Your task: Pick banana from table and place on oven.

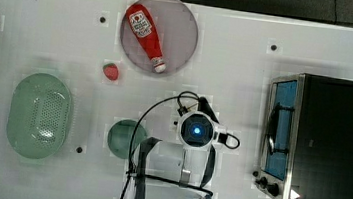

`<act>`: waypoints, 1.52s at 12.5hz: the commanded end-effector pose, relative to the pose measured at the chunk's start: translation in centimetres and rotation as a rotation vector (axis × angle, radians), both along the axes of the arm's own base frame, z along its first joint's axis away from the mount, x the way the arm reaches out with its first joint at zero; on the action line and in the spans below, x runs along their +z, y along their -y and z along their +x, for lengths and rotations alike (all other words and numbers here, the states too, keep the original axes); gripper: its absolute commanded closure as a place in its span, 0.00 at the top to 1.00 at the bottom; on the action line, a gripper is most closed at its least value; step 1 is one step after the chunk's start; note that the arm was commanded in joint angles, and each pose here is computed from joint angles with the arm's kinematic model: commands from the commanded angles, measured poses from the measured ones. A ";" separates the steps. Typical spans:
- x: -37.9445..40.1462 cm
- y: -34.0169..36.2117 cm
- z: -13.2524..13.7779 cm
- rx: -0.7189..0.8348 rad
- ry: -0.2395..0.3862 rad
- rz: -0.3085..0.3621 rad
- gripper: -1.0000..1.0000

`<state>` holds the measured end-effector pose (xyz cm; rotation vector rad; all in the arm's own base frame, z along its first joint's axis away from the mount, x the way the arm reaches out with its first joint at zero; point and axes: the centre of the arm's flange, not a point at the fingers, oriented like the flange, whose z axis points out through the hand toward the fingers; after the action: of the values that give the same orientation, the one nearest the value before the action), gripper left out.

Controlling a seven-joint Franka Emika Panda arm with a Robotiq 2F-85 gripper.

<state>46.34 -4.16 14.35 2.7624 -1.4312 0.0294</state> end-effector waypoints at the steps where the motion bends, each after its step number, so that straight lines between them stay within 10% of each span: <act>1: 2.1 0.1 1.3 -0.044 0.064 0.001 0.26; 4: 8.2 -0.4 2.7 -0.039 0.123 0.007 0.26; 13: 36.6 -0.7 2.7 -0.042 0.036 0.021 0.26; 19: 42.5 10.7 3.8 -0.045 0.036 -0.001 0.26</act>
<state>49.81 -9.81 59.51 2.7533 -1.5407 0.1689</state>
